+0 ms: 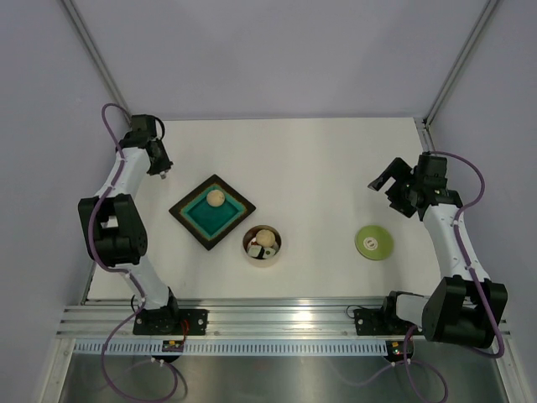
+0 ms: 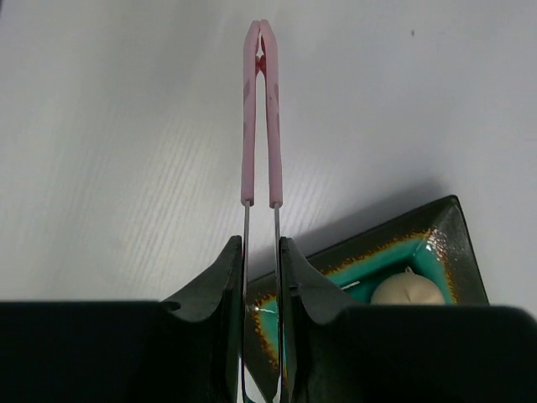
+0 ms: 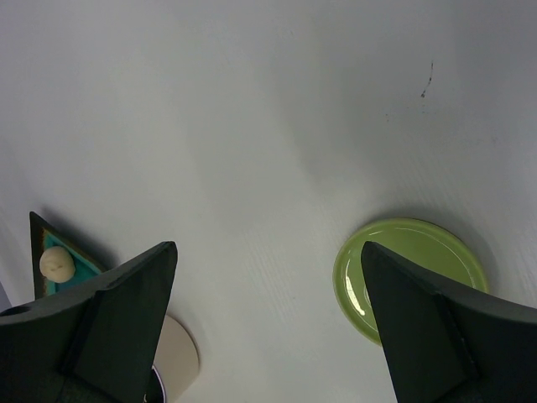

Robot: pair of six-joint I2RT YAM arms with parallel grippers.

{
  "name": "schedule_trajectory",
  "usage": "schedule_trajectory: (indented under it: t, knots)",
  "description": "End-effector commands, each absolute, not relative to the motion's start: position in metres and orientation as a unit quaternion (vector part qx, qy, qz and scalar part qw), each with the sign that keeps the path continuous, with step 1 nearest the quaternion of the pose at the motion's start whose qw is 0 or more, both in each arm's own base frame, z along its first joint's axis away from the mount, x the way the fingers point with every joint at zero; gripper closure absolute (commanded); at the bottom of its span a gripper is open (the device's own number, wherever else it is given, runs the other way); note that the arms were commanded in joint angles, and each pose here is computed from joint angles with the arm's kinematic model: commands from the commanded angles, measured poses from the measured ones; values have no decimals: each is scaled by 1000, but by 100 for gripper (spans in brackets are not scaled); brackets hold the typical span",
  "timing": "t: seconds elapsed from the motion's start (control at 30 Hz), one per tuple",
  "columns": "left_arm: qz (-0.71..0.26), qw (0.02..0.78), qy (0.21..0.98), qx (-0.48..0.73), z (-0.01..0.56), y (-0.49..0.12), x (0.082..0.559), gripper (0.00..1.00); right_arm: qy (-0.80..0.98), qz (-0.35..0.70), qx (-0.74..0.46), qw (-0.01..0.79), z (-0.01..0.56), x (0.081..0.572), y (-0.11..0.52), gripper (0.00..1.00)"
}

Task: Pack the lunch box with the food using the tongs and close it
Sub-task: Place the clamp at the center of the board.

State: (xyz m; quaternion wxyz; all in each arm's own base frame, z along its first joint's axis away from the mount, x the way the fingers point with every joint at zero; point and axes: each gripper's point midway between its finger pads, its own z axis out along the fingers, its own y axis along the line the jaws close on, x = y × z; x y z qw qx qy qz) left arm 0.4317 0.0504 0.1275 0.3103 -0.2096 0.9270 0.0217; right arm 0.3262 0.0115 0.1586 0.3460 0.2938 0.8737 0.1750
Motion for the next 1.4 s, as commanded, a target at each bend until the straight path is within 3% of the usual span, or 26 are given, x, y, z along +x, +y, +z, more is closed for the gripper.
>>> schedule_trajectory:
  t: [0.0, 0.27, 0.4, 0.47, 0.5, 0.6, 0.93, 1.03, 1.1, 1.17, 1.37]
  knots:
    - [75, 348, 920, -163, 135, 79, 467, 99, 874, 190, 280, 349, 160, 333, 16, 1]
    - [40, 324, 935, -137, 108, 77, 515, 82, 875, 192, 275, 350, 162, 339, 16, 1]
    - [34, 290, 946, -142, 85, 80, 519, 78, 875, 195, 277, 347, 161, 341, 17, 1]
    - [47, 279, 948, -148, 76, 86, 518, 66, 874, 195, 277, 349, 162, 341, 17, 1]
    - [46, 273, 949, -149, 73, 85, 516, 53, 873, 194, 278, 350, 163, 341, 16, 1]
    - [41, 274, 948, -155, 72, 84, 515, 38, 874, 194, 282, 346, 161, 340, 16, 1]
    - [18, 319, 932, -169, 128, 58, 500, 31, 874, 124, 315, 347, 176, 314, -6, 1]
    - [12, 367, 916, -158, 170, 32, 489, 29, 872, 83, 356, 324, 165, 293, -17, 1]
    - [37, 373, 918, -130, 177, 6, 473, 21, 872, 48, 381, 303, 155, 275, -26, 1]
    - [70, 396, 908, -119, 205, -3, 461, 20, 872, 22, 410, 266, 139, 253, -29, 2]
    - [-33, 412, 909, -53, 236, -74, 409, 19, 861, 4, 465, 209, 104, 217, -25, 3]
